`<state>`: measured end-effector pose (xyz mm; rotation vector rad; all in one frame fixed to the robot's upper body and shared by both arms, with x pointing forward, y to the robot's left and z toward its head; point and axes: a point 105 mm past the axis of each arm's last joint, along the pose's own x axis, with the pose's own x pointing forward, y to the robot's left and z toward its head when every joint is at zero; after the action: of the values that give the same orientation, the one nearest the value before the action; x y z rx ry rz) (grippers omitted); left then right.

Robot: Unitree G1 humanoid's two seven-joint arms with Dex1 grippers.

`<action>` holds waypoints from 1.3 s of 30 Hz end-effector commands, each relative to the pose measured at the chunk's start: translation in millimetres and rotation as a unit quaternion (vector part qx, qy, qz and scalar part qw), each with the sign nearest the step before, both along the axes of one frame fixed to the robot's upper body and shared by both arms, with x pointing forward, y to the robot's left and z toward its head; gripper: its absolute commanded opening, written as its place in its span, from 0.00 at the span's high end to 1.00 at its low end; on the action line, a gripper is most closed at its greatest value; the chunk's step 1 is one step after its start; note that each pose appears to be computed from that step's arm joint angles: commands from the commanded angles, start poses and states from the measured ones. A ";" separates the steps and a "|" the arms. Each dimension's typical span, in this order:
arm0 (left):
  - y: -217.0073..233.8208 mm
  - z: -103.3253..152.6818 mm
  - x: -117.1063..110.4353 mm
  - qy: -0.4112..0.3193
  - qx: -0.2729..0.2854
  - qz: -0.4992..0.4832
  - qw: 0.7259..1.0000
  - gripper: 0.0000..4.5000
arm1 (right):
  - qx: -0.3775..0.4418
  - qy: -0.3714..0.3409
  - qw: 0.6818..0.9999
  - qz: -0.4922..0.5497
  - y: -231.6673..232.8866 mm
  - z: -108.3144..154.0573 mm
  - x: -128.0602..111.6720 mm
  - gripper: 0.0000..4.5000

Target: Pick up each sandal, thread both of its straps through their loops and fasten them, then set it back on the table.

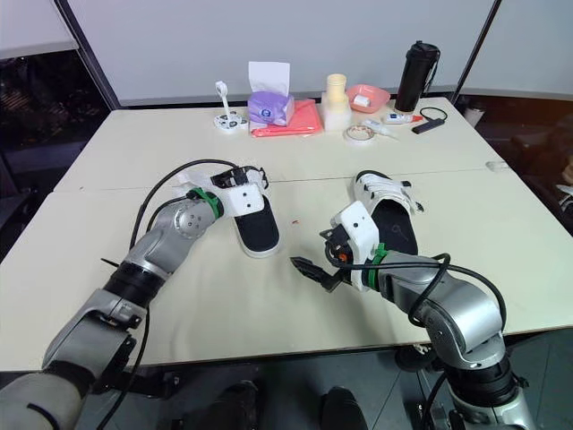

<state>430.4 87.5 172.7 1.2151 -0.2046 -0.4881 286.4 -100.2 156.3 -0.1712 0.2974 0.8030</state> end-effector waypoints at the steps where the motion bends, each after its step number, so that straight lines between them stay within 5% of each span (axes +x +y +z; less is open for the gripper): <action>1: 0.9 10.4 12.3 -0.033 0.016 0.018 0.999 0.27 | 0.001 -0.025 1.000 0.005 1.0 10.9 0.2 0.00; 16: 44.8 -5.7 44.5 -0.021 0.038 0.123 0.991 0.27 | -0.002 -0.025 1.000 -0.001 -1.5 9.6 -2.7 0.00; 19: 46.3 -12.6 43.8 -0.012 0.041 0.120 0.992 0.46 | -0.003 -0.025 1.000 -0.002 -2.0 9.1 -2.9 0.00; 24: 42.7 -15.2 42.2 -0.010 0.037 0.105 0.994 0.99 | -0.002 -0.025 1.000 -0.004 -1.8 9.4 -2.8 0.00; 27: 37.0 -10.3 41.3 -0.015 0.025 0.088 0.996 0.99 | -0.001 -0.026 1.000 -0.005 -1.8 9.7 -3.0 0.00; 33: -5.8 18.9 22.4 -0.050 -0.015 -0.061 0.997 0.99 | 0.000 -0.038 0.999 -0.013 -8.6 18.0 0.8 0.00; 39: -53.6 33.4 -39.5 -0.075 0.050 -0.336 0.938 0.99 | 0.002 -0.059 0.998 -0.037 -33.2 37.5 9.1 0.00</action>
<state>407.7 46.5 175.7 1.2666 -0.5681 -0.9422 295.1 -130.2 177.5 -0.1947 0.2520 0.7152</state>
